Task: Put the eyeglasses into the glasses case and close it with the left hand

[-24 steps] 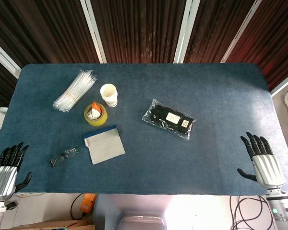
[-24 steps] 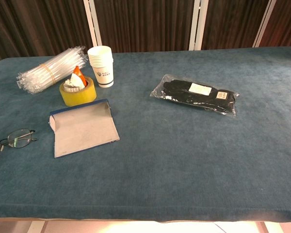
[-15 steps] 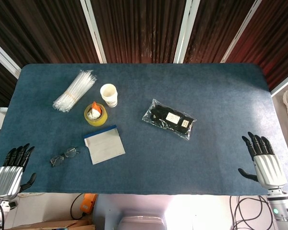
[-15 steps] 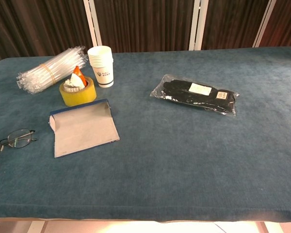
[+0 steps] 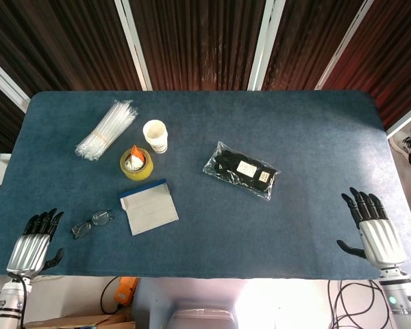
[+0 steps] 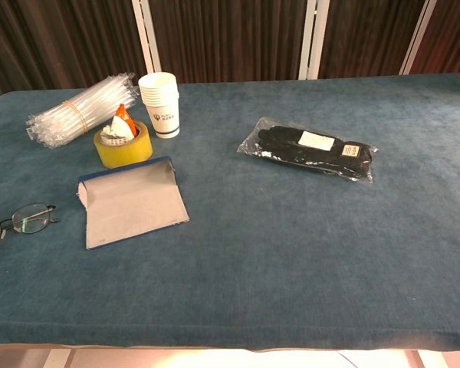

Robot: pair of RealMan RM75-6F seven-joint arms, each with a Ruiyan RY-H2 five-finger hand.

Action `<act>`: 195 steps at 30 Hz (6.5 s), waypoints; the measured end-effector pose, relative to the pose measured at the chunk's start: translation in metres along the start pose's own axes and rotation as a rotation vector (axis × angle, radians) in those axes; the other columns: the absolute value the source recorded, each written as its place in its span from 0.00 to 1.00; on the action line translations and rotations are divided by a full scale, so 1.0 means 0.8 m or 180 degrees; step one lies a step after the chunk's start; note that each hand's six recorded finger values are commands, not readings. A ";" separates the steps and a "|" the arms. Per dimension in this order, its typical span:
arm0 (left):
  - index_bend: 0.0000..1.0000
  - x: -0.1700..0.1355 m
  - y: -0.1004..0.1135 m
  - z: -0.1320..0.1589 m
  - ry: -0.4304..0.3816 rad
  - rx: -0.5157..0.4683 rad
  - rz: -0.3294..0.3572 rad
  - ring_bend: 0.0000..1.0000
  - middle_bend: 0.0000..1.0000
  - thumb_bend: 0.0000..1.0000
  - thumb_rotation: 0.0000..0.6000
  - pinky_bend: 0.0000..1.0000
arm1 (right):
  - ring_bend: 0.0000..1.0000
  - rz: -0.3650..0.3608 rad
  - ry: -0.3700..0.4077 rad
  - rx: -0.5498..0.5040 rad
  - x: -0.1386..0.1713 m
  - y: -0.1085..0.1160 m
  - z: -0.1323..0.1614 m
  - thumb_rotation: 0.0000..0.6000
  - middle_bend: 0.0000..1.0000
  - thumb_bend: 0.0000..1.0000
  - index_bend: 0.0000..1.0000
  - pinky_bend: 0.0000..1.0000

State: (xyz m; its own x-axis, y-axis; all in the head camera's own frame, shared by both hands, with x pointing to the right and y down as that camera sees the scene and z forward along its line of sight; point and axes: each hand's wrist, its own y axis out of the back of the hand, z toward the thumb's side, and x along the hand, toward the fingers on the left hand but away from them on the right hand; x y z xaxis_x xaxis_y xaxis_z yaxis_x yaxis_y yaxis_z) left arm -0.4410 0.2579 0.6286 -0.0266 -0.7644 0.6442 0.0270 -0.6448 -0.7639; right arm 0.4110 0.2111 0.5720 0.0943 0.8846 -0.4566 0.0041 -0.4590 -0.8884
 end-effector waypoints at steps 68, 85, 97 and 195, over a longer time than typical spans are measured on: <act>0.48 0.076 -0.046 0.077 -0.0344 -0.0010 -0.0758 0.00 0.05 0.36 1.00 0.09 | 0.00 0.0048 0.0058 -0.0053 0.007 0.002 -0.001 1.00 0.00 0.28 0.00 0.00; 0.53 0.081 -0.045 0.091 -0.0425 -0.0015 -0.0770 0.00 0.06 0.42 1.00 0.09 | 0.00 0.0039 0.0045 -0.0046 0.007 0.002 -0.001 1.00 0.00 0.28 0.00 0.00; 0.63 0.084 -0.046 0.098 -0.0487 0.0017 -0.0775 0.00 0.10 0.43 1.00 0.09 | 0.00 0.0028 0.0040 -0.0059 0.008 0.004 -0.002 1.00 0.00 0.28 0.00 0.00; 0.28 0.146 0.014 0.282 -0.0876 -0.0614 0.0069 0.00 0.00 0.31 1.00 0.00 | 0.00 -0.0008 0.0122 -0.0239 0.018 0.020 -0.009 1.00 0.00 0.28 0.00 0.00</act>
State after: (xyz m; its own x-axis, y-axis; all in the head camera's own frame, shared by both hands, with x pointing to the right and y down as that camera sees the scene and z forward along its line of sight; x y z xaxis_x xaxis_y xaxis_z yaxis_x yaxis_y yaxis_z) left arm -0.2181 0.1609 0.7036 0.2435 -0.7670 0.5937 -0.1659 -0.6360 -0.7536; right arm 0.4200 0.2160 0.5512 0.1322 0.8826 -0.4511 0.0787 -0.4630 -0.8829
